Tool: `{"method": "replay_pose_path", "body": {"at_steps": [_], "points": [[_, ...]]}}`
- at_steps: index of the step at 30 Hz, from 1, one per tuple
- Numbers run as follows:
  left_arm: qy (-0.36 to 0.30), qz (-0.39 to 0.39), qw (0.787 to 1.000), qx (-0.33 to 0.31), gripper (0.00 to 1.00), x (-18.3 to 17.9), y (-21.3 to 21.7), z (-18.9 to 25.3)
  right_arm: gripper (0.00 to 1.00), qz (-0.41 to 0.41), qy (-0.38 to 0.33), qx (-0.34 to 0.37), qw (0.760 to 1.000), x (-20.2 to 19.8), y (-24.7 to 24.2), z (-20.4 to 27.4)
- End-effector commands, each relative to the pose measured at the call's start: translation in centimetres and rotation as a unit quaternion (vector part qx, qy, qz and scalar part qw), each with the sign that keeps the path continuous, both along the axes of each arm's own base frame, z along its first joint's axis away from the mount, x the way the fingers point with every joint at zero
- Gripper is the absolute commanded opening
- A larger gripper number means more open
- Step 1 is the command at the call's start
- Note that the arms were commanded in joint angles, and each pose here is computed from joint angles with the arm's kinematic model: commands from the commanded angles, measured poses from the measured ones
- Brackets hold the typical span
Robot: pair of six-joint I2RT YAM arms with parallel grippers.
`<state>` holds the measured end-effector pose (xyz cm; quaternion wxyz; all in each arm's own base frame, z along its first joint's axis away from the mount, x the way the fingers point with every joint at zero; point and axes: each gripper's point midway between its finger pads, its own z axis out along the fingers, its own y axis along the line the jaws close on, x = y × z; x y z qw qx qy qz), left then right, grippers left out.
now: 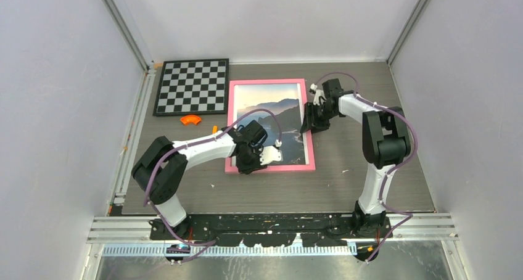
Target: Take the photo out of the frame
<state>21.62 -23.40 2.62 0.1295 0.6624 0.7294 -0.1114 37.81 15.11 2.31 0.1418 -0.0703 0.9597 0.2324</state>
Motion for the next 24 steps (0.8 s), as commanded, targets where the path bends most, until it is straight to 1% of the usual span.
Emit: {"method": "replay_pose_path", "body": {"at_steps": [1, 3, 6, 8, 10, 12, 16, 18, 21, 23, 24], "points": [[0.012, -0.05, 0.998, -0.023, 0.33, -2.7, -2.4, -0.4, 0.51, 0.011, 0.155, -0.031, 0.987, -8.3, -2.0, -3.9], [0.003, -0.068, 0.997, -0.02, 0.32, -3.2, -3.4, -0.5, 0.45, -0.004, 0.159, -0.021, 0.987, -8.5, -3.1, -3.5], [-0.001, -0.077, 0.997, -0.025, 0.32, -3.3, -4.8, -0.1, 0.41, -0.026, 0.169, -0.001, 0.985, -9.0, -4.5, -2.6], [-0.005, -0.072, 0.997, -0.037, 0.32, -2.7, -5.9, 0.6, 0.4, -0.035, 0.171, 0.011, 0.985, -9.5, -5.1, -1.9], [-0.021, -0.064, 0.997, -0.047, 0.35, -1.8, -7.0, 1.3, 0.35, -0.046, 0.163, 0.025, 0.985, -9.6, -5.4, -1.1], [-0.029, -0.067, 0.996, -0.055, 0.42, -1.5, -8.2, 2.0, 0.35, -0.052, 0.156, 0.038, 0.986, -9.4, -5.4, -0.1], [-0.044, -0.075, 0.994, -0.066, 0.55, -1.7, -10.6, 3.2, 0.34, -0.056, 0.169, 0.073, 0.981, -10.0, -4.3, 1.0], [-0.043, -0.082, 0.993, -0.067, 0.57, -2.3, -11.7, 3.2, 0.35, -0.055, 0.167, 0.076, 0.981, -10.0, -4.2, 1.2], [-0.045, -0.087, 0.993, -0.064, 0.64, -3.2, -13.3, 2.4, 0.36, -0.053, 0.17, 0.098, 0.979, -10.3, -3.6, 1.9], [-0.056, -0.095, 0.992, -0.056, 0.65, -3.6, -14.1, 1.6, 0.38, -0.05, 0.168, 0.113, 0.978, -10.3, -3.2, 2.5], [-0.059, -0.097, 0.992, -0.052, 0.65, -3.7, -14.4, 1.3, 0.4, -0.06, 0.162, 0.117, 0.978, -10.0, -3.7, 2.7]]}}
